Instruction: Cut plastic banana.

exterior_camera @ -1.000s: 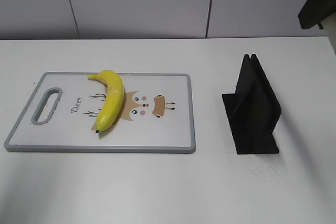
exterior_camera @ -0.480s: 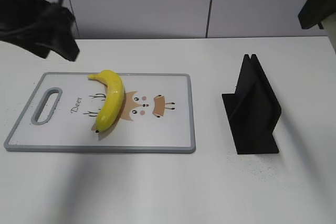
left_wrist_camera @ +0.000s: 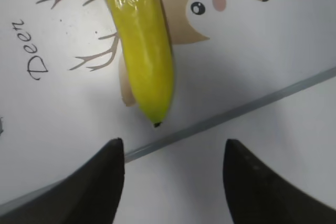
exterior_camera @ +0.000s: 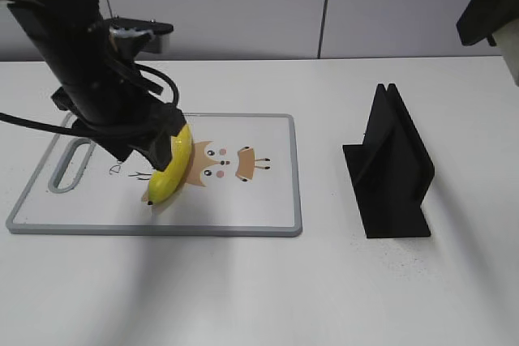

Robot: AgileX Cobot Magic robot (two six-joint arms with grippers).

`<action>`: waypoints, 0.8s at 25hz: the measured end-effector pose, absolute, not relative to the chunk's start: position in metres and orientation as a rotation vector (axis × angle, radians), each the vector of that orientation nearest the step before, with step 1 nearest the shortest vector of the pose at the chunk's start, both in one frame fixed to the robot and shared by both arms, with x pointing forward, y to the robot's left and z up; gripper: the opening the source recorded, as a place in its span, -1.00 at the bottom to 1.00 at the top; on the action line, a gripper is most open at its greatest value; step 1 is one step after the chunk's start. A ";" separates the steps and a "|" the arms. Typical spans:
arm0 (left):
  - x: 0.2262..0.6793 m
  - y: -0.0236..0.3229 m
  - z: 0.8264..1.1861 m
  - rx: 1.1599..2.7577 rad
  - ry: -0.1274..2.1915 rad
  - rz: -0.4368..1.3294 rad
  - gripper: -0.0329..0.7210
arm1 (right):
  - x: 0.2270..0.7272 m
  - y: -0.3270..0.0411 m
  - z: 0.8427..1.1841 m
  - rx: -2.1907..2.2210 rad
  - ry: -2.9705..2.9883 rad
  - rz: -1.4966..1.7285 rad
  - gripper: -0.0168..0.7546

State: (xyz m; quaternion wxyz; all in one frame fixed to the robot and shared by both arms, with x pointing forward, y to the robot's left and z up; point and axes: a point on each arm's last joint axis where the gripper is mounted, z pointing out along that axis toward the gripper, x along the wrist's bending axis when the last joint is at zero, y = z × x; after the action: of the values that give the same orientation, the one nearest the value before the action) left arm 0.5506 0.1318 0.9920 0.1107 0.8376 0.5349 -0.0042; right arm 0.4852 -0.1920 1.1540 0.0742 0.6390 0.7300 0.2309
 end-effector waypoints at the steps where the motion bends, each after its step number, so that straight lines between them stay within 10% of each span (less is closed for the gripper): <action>1: 0.552 0.131 0.986 2.462 1.591 -0.023 0.63 | 0.485 -0.192 1.154 1.918 2.191 0.693 -0.49; 20: 0.583 0.191 1.041 2.616 1.326 0.188 0.63 | 0.510 -0.180 1.134 1.445 2.525 0.566 -0.49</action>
State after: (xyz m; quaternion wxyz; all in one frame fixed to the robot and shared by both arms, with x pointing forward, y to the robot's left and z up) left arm 0.5827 0.1908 1.0410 0.1012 0.8855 0.4490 0.0636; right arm 0.5101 -0.1799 1.1338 0.0886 0.4857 0.8486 0.1902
